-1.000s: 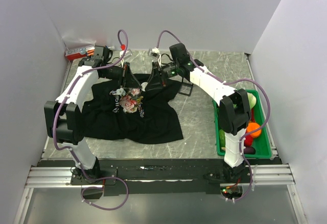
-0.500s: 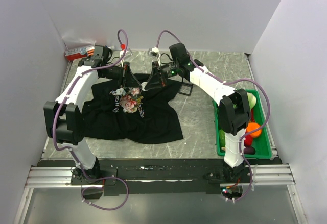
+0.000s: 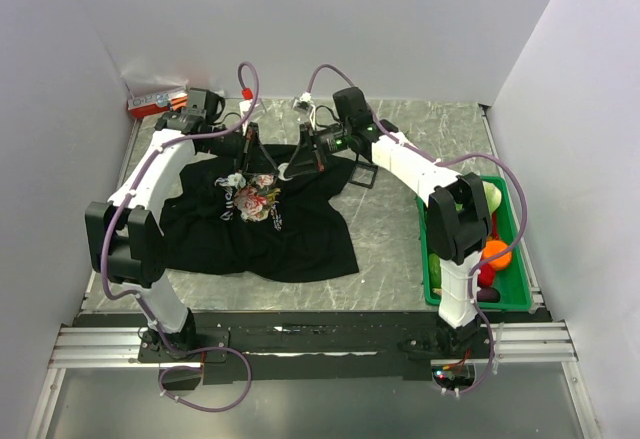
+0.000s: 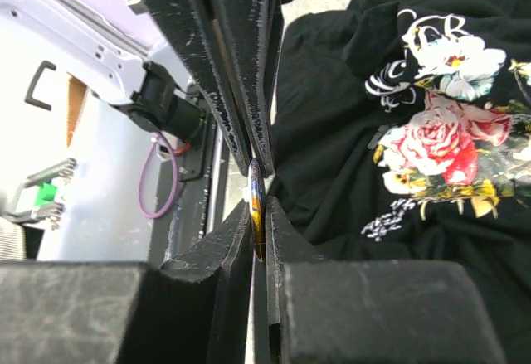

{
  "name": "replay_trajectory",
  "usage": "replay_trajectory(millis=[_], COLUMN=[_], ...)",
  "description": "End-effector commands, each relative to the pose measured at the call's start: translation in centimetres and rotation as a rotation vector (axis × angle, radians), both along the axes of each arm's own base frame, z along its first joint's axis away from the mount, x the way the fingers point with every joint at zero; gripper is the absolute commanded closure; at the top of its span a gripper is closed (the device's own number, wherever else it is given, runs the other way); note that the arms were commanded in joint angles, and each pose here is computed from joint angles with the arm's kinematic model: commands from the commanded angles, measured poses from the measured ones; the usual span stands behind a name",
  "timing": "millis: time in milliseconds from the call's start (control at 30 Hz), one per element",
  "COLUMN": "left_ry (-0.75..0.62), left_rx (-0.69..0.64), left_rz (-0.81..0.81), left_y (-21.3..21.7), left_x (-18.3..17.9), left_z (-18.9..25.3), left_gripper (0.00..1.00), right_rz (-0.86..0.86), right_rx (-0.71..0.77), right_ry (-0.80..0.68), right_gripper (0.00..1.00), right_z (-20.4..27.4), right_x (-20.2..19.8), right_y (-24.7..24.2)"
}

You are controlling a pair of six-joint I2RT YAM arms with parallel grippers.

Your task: Remove the brooch from the garment

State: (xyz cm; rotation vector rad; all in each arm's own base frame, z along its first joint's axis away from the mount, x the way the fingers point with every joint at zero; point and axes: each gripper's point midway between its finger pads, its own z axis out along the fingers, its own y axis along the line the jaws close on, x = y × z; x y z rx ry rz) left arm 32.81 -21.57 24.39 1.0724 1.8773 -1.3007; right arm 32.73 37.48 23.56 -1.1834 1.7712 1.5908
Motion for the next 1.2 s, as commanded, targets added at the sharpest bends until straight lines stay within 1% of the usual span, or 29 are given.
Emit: replay_trajectory(millis=[0, 100, 133, 367, 500, 800, 967, 1000, 1100, 1167], left_ry=[-0.135, -0.146, -0.146, -0.158, -0.153, -0.138, -0.124, -0.126, -0.131, -0.144], left_rx=[-0.044, -0.034, -0.031, -0.002, 0.016, 0.055, 0.072, 0.076, 0.075, 0.071], left_rz=[-0.067, -0.064, -0.063, -0.052, -0.044, -0.018, 0.000, 0.007, 0.019, 0.022], left_y=[-1.1, -0.9, -0.9, -0.7, -0.5, 0.0, 0.4, 0.5, 0.6, 0.6], left_x=[-1.5, -1.5, -1.5, -1.4, -1.3, -0.9, -0.6, -0.5, -0.1, 0.1], left_z=[3.7, 3.6, 3.6, 2.9, 2.2, 0.7, -0.2, -0.3, 0.1, 0.6], left_gripper=[0.99, 0.99, 0.99, 0.99, 0.99, 0.99, 0.99, 0.99, 0.99, 0.99], right_rz=[-0.054, -0.075, -0.084, -0.113, -0.101, -0.089, -0.034, -0.025, 0.002, -0.018], right_rx=[0.009, 0.019, 0.022, 0.050, 0.073, 0.108, 0.146, 0.151, 0.163, 0.171], right_ry=[0.029, 0.052, 0.083, 0.104, 0.113, 0.117, 0.081, 0.076, 0.048, 0.021], right_gripper=[0.87, 0.87, 0.87, 0.86, 0.86, 0.80, 0.65, 0.58, 0.47, 0.44], right_z=[-0.5, -0.3, -0.2, 0.5, 0.9, 2.2, 4.1, 4.3, 5.2, 5.8], right_x=[1.6, 2.1, 2.3, 3.3, 3.2, 3.0, 2.0, 1.8, 1.3, 1.8], right_y=[0.4, 0.3, 0.1, -1.1, -1.5, -2.2, -2.5, -2.6, -3.2, -4.2])
